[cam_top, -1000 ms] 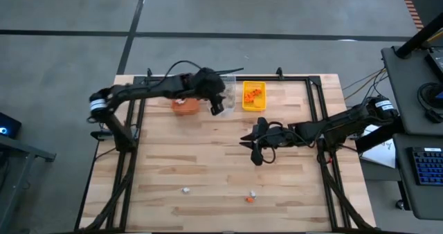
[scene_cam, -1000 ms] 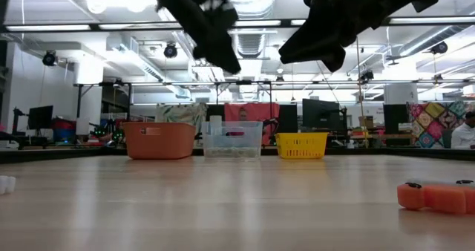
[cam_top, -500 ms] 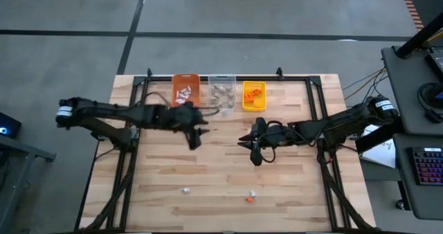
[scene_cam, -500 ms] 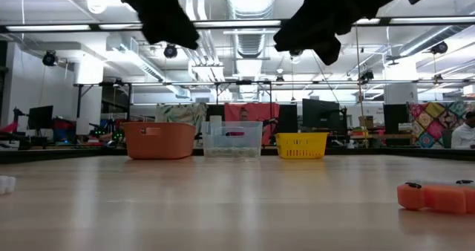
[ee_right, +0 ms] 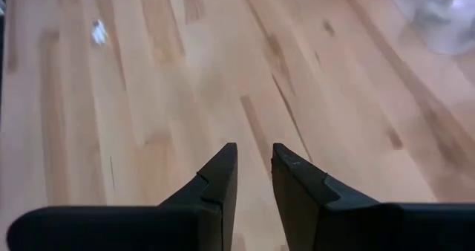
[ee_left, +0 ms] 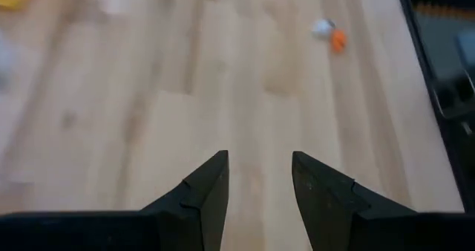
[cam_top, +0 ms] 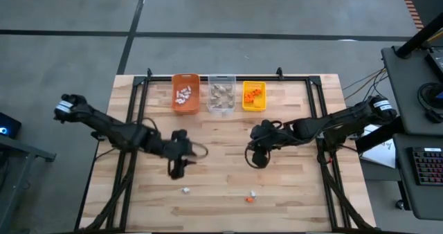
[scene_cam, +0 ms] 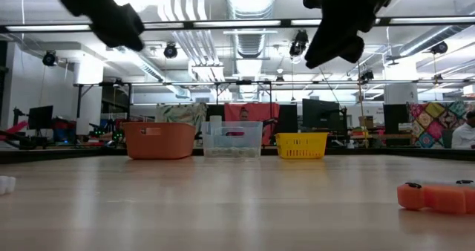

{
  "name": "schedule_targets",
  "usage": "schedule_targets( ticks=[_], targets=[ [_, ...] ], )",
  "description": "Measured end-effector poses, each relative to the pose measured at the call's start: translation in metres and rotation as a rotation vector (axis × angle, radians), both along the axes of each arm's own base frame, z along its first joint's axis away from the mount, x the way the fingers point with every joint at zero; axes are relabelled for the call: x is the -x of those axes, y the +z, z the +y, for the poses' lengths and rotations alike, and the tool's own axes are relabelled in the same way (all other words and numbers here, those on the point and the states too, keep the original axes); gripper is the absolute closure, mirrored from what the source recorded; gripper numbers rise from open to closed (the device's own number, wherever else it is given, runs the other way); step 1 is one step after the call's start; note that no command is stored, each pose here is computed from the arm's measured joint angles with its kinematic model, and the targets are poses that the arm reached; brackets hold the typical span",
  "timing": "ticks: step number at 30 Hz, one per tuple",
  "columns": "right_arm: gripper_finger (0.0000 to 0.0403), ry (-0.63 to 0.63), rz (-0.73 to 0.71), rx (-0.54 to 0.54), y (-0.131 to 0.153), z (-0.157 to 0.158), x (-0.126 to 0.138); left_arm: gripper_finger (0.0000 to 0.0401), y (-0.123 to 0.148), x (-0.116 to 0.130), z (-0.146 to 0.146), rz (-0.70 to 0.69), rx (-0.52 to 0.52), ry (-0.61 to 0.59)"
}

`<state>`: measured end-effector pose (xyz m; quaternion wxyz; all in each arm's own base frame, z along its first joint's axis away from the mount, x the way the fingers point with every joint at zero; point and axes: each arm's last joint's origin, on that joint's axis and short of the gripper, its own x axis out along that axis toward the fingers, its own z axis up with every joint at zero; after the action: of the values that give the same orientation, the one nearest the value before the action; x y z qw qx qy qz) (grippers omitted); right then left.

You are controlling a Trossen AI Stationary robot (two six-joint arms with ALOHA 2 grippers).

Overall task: Sort Halloween decoration
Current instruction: Put the white skeleton toy into the orange bin

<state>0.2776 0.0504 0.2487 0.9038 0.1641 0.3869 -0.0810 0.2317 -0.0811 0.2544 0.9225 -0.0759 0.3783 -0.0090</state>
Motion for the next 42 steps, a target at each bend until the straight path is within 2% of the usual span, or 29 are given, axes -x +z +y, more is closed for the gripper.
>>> schedule_targets(
  ticks=[7, 16, 27, 35, 42],
  targets=[
    [0.0332, 0.037, 0.049, -0.007, 0.000, 0.016, 0.001, 0.0271, -0.021, 0.011, -0.043, 0.100, 0.012, -0.126],
    [0.0328, 0.033, 0.071, -0.049, -0.006, 0.032, 0.001, 0.0266, -0.053, 0.016, -0.074, 0.257, 0.038, -0.094],
    [0.0331, 0.017, 0.093, -0.064, -0.012, 0.036, -0.001, 0.0215, -0.088, 0.016, -0.096, 0.368, -0.013, -0.099],
    [0.0328, 0.016, 0.090, -0.062, -0.012, 0.036, -0.001, 0.0211, -0.118, 0.013, -0.105, 0.437, -0.075, -0.103],
    [0.0331, 0.015, 0.086, -0.061, -0.012, 0.036, -0.001, 0.0211, -0.124, 0.011, -0.107, 0.431, -0.085, -0.085]
  ],
)
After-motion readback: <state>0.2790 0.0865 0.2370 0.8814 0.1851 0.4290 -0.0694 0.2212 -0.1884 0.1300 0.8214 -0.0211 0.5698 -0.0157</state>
